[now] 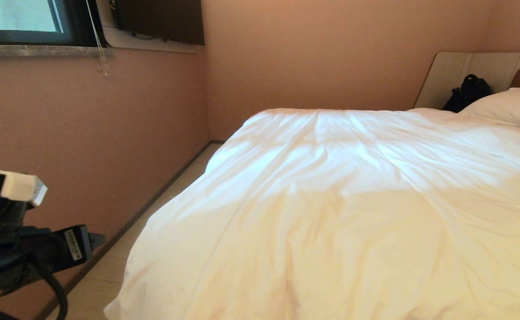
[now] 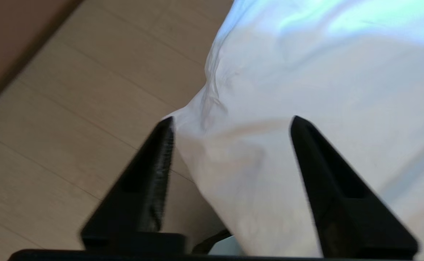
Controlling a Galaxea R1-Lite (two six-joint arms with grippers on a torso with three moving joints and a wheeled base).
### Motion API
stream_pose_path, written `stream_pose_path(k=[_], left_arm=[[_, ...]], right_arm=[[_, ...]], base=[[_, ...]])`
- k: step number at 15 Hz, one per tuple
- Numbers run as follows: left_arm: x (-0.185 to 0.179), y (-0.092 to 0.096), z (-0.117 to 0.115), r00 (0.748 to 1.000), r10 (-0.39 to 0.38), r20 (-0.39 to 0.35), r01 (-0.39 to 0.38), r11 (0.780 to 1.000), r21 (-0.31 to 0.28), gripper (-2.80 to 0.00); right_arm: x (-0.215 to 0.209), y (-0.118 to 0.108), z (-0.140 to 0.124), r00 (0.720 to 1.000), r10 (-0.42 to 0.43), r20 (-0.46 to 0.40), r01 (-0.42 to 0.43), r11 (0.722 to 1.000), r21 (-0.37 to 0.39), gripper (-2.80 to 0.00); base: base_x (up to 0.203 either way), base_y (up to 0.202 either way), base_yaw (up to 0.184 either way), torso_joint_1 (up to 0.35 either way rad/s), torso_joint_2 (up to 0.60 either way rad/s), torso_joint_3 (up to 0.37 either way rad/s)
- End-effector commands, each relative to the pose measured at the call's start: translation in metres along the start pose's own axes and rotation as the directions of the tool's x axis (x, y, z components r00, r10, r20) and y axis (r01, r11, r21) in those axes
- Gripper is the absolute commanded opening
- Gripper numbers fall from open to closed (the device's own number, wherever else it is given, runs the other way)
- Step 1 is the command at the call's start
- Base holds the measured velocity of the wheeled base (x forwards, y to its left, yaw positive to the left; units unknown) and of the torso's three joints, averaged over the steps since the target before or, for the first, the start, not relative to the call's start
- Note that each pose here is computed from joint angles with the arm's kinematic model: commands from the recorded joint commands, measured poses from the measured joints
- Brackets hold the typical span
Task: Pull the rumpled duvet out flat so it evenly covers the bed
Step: Flatten the corners of the folded blanket
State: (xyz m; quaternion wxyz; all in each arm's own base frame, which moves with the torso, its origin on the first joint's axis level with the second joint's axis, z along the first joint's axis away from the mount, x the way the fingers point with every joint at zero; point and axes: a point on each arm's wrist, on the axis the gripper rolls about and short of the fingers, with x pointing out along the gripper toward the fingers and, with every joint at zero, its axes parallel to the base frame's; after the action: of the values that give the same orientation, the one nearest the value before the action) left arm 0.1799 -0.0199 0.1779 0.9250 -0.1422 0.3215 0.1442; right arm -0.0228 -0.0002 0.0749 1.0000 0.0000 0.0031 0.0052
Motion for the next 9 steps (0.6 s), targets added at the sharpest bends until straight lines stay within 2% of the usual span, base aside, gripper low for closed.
stream_pose_path(k=[1, 3, 6, 7, 9], left_arm=[[0.043, -0.003, -0.002, 0.993, 0.068, -0.098, -0.069, 0.998, -0.009, -2.80], [0.072, 0.005, 0.004, 0.987, 0.054, -0.151, -0.067, 0.994, -0.082, -2.80], [0.093, 0.021, 0.007, 0.971, -0.006, -0.237, -0.041, 0.981, -0.191, -2.80], [0.099, 0.025, 0.004, 0.962, -0.005, -0.273, -0.056, 0.975, -0.215, -2.80], [0.112, 0.038, -0.004, 0.934, 0.029, -0.355, -0.135, 0.952, -0.276, -2.80]], right_arm=[[0.000, 0.000, 0.000, 1.000, 0.000, -0.001, 0.000, 1.000, 0.000, -2.80], [0.000, 0.000, 0.000, 1.000, 0.000, -0.001, 0.000, 1.000, 0.000, -2.80], [0.000, 0.000, 0.000, 1.000, 0.000, -0.001, 0.000, 1.000, 0.000, -2.80], [0.000, 0.000, 0.000, 1.000, 0.000, -0.001, 0.000, 1.000, 0.000, -2.80], [0.000, 0.000, 0.000, 1.000, 0.000, -0.001, 0.000, 1.000, 0.000, -2.80]], base=[[0.000, 0.000, 0.000, 0.000, 0.00, 0.000], [0.000, 0.000, 0.000, 0.000, 0.00, 0.000], [0.000, 0.000, 0.000, 0.000, 0.00, 0.000], [0.000, 0.000, 0.000, 0.000, 0.00, 0.000], [0.000, 0.000, 0.000, 0.000, 0.00, 0.000]])
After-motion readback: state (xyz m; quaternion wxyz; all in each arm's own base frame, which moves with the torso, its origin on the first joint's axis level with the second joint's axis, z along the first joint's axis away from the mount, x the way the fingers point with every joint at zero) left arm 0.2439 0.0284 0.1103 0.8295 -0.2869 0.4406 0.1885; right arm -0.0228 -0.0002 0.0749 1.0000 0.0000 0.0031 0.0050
